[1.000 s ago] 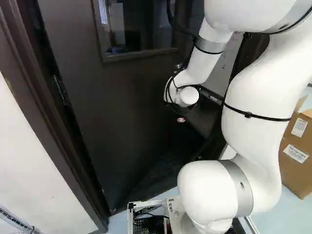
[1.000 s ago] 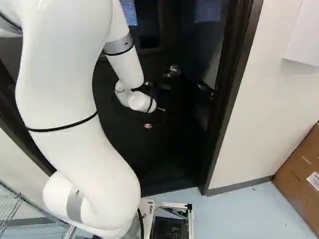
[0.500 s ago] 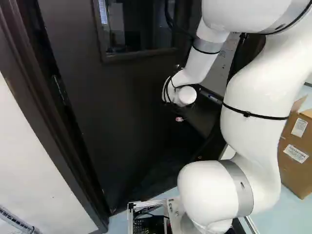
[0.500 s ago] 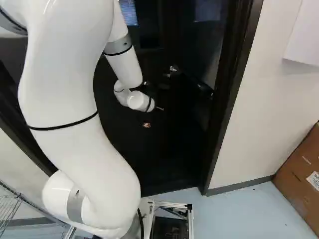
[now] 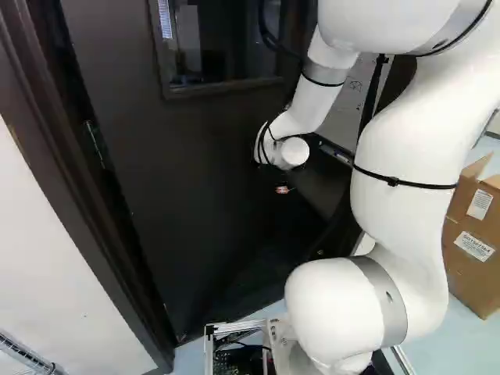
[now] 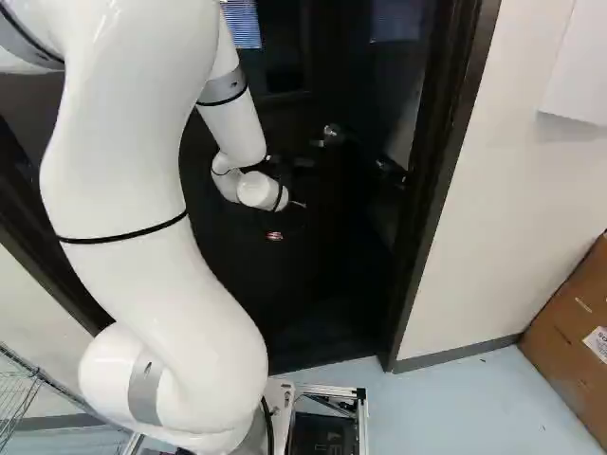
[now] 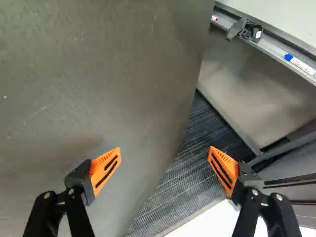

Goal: Open the door and move inside

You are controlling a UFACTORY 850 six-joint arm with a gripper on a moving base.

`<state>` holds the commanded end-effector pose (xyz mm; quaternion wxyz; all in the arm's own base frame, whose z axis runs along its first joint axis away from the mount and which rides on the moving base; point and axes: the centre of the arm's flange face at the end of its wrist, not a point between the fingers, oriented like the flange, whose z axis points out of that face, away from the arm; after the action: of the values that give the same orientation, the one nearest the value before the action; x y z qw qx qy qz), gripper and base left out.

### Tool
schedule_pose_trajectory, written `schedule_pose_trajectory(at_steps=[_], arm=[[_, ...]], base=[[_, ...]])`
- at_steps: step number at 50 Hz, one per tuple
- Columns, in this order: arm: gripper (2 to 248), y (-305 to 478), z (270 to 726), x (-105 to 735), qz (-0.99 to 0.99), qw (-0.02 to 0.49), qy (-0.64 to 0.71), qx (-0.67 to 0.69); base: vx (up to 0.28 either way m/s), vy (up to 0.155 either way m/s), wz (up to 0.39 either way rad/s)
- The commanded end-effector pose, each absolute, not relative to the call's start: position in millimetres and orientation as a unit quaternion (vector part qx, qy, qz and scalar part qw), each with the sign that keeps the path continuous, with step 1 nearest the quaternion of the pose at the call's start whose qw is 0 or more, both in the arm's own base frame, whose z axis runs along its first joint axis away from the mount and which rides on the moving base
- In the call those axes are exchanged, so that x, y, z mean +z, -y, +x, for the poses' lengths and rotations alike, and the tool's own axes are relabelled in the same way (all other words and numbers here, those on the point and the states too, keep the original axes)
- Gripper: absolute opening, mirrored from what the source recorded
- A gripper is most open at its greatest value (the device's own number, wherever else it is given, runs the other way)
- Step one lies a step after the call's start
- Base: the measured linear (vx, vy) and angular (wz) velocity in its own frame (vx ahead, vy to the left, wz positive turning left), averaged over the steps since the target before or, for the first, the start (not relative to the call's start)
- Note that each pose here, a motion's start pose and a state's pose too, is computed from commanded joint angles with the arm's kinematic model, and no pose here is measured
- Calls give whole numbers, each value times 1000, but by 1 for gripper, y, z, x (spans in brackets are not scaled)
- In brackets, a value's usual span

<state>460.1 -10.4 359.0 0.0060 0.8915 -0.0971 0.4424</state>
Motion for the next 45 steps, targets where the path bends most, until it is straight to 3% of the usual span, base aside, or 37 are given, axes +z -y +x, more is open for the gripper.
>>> schedule_pose_trajectory(at_steps=[45], arm=[[247,-33,475,359,895,-15,21,446]], base=[[0,0,0]])
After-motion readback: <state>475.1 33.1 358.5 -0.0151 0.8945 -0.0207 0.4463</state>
